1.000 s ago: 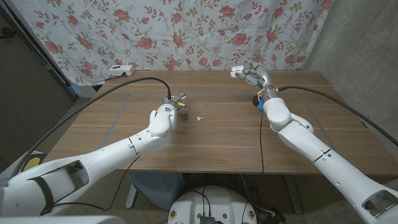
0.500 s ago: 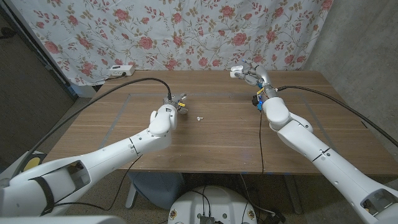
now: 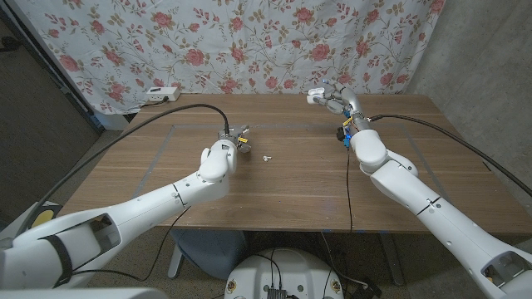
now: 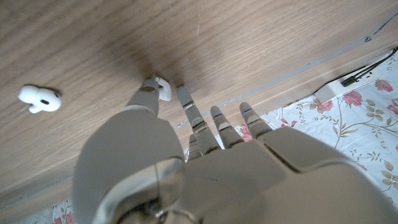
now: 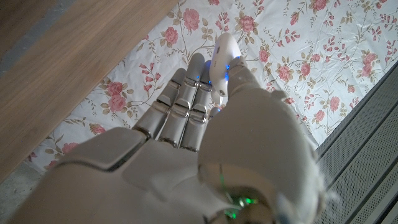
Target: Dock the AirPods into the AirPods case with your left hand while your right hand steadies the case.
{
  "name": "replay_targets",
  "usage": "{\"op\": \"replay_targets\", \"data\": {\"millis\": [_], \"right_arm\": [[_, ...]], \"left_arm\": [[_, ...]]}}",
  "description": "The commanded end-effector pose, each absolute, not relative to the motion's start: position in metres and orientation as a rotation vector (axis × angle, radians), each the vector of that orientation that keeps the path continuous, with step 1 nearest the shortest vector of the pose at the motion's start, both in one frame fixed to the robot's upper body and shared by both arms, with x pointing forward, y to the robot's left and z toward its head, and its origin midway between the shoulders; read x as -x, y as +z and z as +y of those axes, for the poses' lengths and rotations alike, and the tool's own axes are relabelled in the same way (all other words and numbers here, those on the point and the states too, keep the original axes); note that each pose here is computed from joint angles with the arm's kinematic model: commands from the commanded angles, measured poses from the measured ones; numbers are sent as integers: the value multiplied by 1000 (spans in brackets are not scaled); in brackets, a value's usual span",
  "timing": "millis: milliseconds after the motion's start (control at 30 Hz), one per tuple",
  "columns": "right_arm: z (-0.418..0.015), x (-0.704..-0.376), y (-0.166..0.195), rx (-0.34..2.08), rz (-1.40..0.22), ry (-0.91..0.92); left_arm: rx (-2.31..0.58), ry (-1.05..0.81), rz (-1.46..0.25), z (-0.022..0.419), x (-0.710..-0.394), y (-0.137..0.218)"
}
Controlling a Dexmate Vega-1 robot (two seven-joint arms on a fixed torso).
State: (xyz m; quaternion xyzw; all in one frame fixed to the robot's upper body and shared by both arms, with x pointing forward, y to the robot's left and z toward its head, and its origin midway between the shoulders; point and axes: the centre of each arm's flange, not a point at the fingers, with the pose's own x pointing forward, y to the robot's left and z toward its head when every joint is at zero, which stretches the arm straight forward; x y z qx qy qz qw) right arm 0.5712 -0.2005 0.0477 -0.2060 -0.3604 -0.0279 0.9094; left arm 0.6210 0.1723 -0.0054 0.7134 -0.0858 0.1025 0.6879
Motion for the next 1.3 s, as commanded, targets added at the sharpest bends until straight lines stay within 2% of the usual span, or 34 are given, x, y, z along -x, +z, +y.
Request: {"op": "replay_targets", "data": {"millis": [33, 1300], "right_arm": [[-200, -571, 47, 425, -741, -53], [-202, -573, 48, 424, -740, -50]], "left_arm": [[-1589, 227, -198, 173, -621, -7], [-1561, 226, -204, 171, -622, -8]]}}
